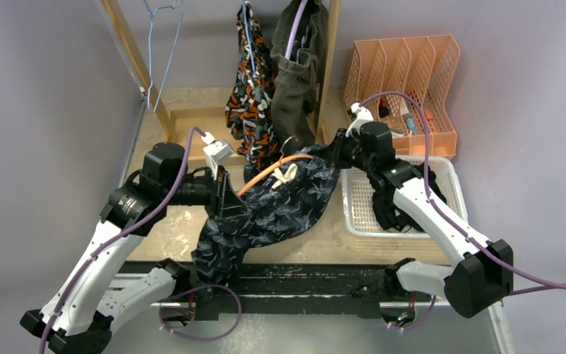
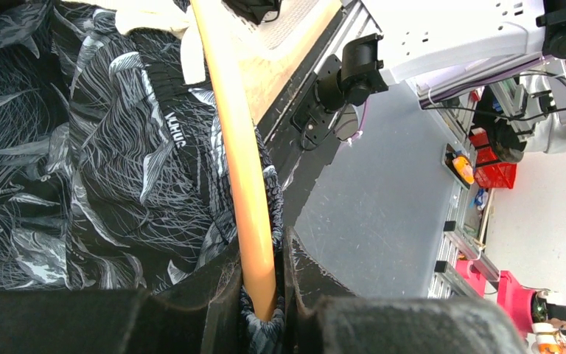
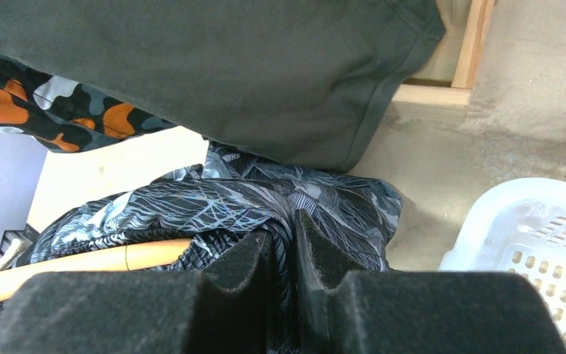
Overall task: Remove the shorts from the hanger
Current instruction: Remove the shorts from the clothes rod.
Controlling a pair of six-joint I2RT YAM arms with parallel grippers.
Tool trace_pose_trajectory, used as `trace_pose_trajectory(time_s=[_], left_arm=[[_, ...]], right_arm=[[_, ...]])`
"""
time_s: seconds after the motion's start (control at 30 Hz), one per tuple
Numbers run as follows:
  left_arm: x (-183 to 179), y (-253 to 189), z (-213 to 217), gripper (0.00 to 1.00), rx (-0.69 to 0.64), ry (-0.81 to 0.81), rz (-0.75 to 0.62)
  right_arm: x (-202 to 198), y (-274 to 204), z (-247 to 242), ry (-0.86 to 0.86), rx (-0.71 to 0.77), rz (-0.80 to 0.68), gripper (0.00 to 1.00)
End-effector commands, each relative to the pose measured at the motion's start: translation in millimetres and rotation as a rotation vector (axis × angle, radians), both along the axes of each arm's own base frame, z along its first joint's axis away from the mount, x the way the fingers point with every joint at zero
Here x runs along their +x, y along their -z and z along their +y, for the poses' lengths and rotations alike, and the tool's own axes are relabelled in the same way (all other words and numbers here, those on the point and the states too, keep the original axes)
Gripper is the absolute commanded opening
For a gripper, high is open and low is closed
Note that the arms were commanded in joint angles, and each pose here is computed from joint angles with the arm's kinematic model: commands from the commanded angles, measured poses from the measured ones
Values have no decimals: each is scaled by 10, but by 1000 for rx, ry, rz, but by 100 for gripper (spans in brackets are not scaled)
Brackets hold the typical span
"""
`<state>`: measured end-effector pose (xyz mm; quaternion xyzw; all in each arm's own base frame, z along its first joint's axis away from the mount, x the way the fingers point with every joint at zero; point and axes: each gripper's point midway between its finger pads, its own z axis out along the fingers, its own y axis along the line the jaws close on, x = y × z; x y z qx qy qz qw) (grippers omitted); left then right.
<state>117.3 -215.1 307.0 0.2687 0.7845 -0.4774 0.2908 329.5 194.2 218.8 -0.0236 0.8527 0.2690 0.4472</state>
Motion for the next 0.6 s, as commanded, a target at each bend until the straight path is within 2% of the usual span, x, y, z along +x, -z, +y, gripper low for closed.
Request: trace_pose_trajectory(time_s=[0.0, 0.1, 0.2, 0.3, 0.37, 0.47, 0.53, 0.57], left_arm=[[-130, -563, -46, 0, -151, 76, -173], [-74, -544, -30, 0, -116, 64, -189], [1, -512, -29, 0, -72, 64, -198], [41, -544, -75, 0, -89, 73, -199], [64, -601, -98, 0, -118, 64, -217], [99, -750, -121, 0, -177, 41, -269], [131, -852, -170, 0, -221, 47, -287], [153, -891, -187, 0, -232, 47, -292]], right_arm=[[123, 325, -343, 139, -103, 47, 16], [113, 398, -405, 175, -105, 69, 16], [29, 374, -239, 83, -34, 54, 16], [-46, 353, -114, 10, 14, 46, 16], [-20, 382, -192, 60, -1, 52, 15], [10, 338, -514, 273, -18, 45, 15], [-3, 139, -517, 280, 56, -61, 19], [-56, 41, -423, 220, 109, -111, 21]])
